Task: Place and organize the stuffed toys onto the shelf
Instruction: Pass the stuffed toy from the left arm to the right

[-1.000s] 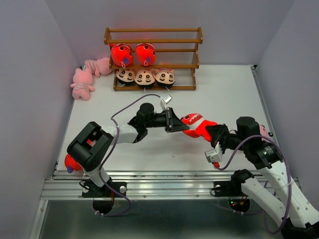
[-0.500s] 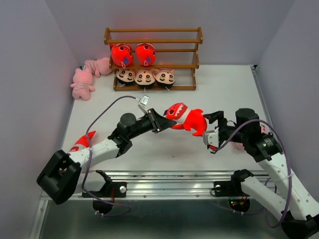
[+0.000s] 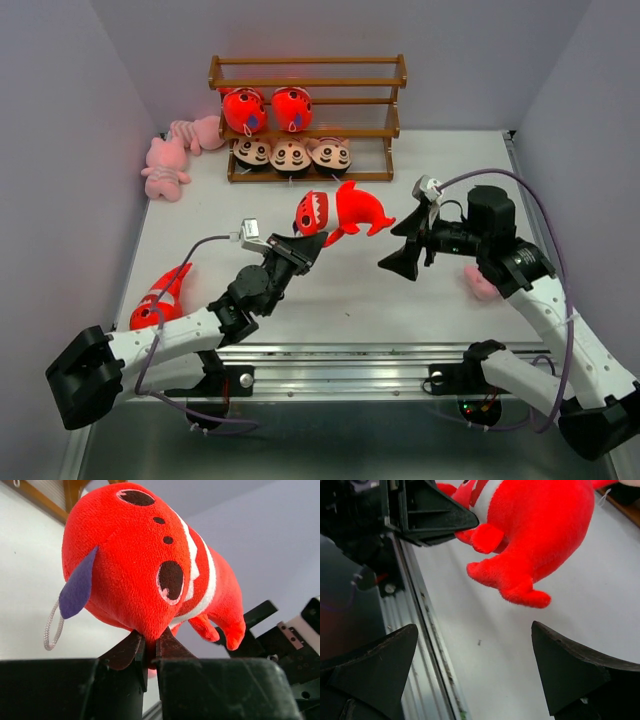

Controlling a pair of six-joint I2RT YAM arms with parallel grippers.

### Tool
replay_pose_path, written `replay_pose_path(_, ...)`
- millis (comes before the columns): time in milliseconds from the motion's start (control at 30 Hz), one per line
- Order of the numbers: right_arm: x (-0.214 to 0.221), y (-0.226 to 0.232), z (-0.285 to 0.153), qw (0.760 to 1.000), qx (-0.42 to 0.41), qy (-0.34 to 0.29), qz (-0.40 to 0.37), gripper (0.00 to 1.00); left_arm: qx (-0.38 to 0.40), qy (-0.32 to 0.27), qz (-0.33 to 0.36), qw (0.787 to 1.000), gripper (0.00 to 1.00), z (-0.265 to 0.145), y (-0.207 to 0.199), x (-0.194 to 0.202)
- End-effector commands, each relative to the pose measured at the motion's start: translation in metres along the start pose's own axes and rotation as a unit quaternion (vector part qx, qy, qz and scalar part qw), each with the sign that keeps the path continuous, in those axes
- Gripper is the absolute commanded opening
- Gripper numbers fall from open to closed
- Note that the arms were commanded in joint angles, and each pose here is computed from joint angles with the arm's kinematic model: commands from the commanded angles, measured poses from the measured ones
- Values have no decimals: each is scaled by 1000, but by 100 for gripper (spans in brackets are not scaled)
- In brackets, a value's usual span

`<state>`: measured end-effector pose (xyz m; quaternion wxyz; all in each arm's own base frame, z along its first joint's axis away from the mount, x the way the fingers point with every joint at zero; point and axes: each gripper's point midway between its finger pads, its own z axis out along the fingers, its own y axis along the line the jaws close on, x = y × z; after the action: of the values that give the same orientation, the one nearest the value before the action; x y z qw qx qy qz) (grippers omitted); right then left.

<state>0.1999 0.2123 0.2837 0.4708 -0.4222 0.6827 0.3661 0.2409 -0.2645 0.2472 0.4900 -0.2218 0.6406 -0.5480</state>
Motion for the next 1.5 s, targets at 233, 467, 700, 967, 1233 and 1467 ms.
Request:
replay_pose_path(233, -47, -20, 34, 934, -30, -139, 327, 100, 7, -140, -72, 988, 0, 8, -39, -24)
replay_pose_path(467, -61, -42, 43, 929, -11, -169, 329, 100, 15, -121, -84, 989, 0, 10, -48, -1)
replay_pose_path(700, -63, -61, 50, 931, 22, -177, 320, 92, 23, -92, -84, 992, 0, 11, -56, 27)
replay_pose_path(967, -67, -60, 45, 936, 10, -183, 301, 1, 33, -75, -92, 992, 0, 9, -55, 41)
replay_pose_path(1233, -69, -25, 29, 963, -94, -147, 203, 1, 70, -17, -59, 996, 70, -21, -48, 44)
replay_pose_path(1467, -63, -9, 18, 971, -164, -114, 129, 1, 84, 52, -42, 994, 84, -62, -28, 41)
